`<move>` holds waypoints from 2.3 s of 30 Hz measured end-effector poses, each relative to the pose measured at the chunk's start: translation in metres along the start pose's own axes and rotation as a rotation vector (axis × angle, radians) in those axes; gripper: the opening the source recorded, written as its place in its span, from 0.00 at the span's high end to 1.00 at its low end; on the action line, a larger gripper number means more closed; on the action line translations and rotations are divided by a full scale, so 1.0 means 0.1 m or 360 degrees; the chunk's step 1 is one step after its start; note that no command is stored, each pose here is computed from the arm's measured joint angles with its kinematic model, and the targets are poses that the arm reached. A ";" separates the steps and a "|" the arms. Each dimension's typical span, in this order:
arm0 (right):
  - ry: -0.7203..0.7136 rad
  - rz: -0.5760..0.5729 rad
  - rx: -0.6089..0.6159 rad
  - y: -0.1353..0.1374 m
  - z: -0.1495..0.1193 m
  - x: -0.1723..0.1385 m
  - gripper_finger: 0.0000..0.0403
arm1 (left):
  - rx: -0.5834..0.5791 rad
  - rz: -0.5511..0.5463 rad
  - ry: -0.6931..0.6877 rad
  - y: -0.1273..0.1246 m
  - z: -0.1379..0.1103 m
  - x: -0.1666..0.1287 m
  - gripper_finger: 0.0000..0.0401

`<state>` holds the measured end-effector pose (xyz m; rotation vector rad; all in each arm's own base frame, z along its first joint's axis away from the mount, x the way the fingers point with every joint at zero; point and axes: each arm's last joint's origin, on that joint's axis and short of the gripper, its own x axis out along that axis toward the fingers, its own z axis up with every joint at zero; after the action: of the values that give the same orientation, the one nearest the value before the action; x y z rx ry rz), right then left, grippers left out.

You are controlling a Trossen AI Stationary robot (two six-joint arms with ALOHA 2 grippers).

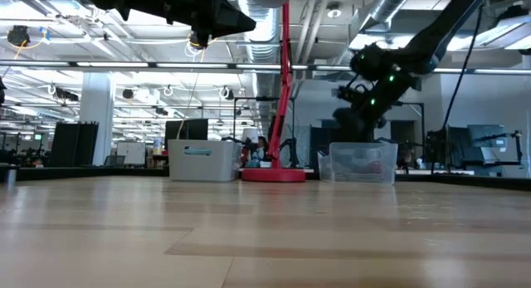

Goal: Pick & Place USB Port
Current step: Put the purple charger cable into the gray bin

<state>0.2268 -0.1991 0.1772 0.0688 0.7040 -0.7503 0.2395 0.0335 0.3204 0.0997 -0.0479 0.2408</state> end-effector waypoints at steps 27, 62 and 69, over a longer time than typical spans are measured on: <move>-0.0513 0.0450 -0.0206 0.57 0.38 -1.36 0.66 | -0.0063 -0.0102 0.0610 -0.02 -0.02 -0.84 0.91; -0.0783 0.0565 0.0019 0.77 0.53 -1.48 0.67 | -0.0636 -0.0551 0.2118 -1.05 -0.73 -1.10 0.70; -0.0768 0.0586 -0.0013 0.84 0.52 -1.44 0.67 | -0.0655 -0.0388 0.2352 -1.31 -0.93 -1.11 0.68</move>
<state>0.2360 -0.0656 0.2901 0.0074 0.2215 -0.3854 0.1665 -0.1092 0.2089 -0.4951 1.3731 0.0113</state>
